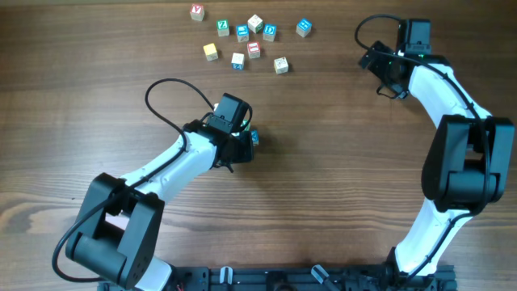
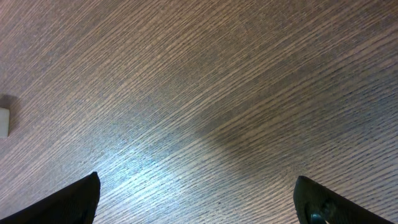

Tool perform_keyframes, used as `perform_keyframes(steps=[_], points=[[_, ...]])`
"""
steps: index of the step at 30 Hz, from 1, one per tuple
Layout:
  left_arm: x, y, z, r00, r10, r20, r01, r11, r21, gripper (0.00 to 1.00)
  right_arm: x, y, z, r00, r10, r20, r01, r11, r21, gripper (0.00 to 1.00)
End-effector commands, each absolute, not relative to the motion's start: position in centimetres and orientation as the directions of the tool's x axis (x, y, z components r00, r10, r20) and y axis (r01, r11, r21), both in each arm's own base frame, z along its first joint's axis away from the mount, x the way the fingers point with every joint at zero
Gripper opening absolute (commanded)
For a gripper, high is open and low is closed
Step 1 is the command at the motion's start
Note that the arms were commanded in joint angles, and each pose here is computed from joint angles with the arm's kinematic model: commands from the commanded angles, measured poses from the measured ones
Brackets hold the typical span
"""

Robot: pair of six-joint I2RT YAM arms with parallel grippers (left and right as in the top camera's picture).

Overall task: Form a circle
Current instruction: 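Open the left gripper and raise it off the I block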

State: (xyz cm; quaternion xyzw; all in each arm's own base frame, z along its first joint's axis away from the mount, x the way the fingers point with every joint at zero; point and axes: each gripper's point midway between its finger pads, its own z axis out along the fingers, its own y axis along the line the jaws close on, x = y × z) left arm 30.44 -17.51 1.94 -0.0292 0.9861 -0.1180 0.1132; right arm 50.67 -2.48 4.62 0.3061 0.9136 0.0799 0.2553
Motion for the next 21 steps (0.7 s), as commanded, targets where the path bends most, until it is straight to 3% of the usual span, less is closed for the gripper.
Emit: perform_keyframes(steps=[1,5,14,21], points=[[30.2,-17.6,1.6,-0.975,-0.087,-0.202,-0.036,0.969,-0.242,0.41,50.5,-2.6,3.7,-0.696,0.589,-0.412,0.518,0.808,0.281,1.0],[31.1,-17.1,3.4,-0.969,-0.092,-0.23,-0.038,0.972,-0.231,0.5,50.5,-2.6,3.7,-0.695,0.589,-0.412,0.518,0.808,0.281,1.0],[35.1,-16.0,13.9,-0.931,-0.086,-0.355,-0.011,0.978,-0.207,0.53,50.5,-2.6,3.7,-0.695,0.589,-0.412,0.518,0.808,0.281,1.0],[34.2,-15.8,12.8,-0.953,-0.067,-0.296,-0.014,0.984,-0.176,0.52,50.5,-2.6,3.7,-0.696,0.589,-0.412,0.518,0.808,0.281,1.0]])
